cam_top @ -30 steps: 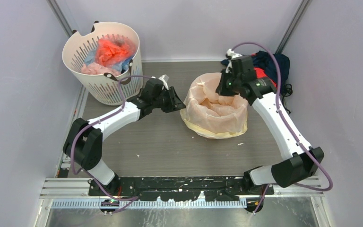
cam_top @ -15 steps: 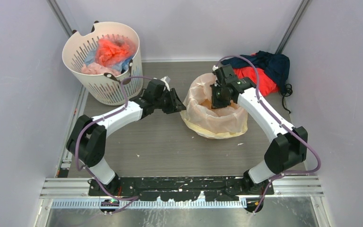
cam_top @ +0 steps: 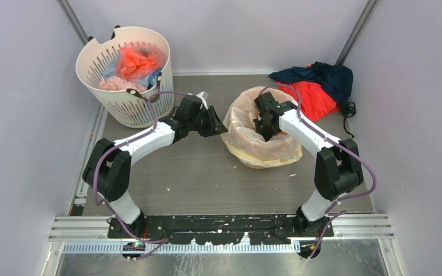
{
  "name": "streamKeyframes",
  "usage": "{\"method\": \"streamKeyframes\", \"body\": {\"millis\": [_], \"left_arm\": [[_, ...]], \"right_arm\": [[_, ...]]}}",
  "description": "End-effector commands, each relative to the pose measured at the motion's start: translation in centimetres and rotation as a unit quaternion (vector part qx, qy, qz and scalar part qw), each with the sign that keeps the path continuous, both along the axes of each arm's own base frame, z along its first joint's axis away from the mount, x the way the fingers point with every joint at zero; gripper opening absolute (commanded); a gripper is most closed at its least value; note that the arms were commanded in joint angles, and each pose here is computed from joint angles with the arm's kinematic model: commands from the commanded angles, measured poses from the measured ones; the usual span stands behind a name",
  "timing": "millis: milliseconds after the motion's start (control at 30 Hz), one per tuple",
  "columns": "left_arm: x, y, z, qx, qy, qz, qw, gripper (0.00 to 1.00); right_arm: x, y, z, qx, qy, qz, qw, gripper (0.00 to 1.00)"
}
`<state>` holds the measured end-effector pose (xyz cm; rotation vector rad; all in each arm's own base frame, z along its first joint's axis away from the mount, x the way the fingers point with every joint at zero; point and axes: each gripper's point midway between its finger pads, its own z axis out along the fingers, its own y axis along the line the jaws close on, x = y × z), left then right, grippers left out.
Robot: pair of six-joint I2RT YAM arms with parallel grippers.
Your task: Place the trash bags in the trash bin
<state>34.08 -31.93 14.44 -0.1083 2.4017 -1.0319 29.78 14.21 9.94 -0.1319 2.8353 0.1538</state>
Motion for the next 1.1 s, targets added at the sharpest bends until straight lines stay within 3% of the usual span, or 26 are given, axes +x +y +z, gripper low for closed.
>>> {"method": "streamKeyframes", "body": {"millis": [0, 667, 1067], "left_arm": [[1.6, -0.9, 2.2, -0.022, -0.033, 0.001, 0.999, 0.35], [0.7, -1.4, 3.2, -0.045, -0.031, -0.005, 0.998, 0.31], [-4.4, -3.7, 5.1, -0.074, -0.027, -0.047, 0.996, 0.31]], "right_arm": [[0.0, 0.8, -0.9, 0.015, -0.006, 0.0, 1.0, 0.01], [-2.3, 0.7, -7.3, -0.008, 0.068, -0.015, 0.998, 0.01], [-1.8, 1.0, -7.1, -0.007, 0.061, -0.018, 0.998, 0.01]]}}
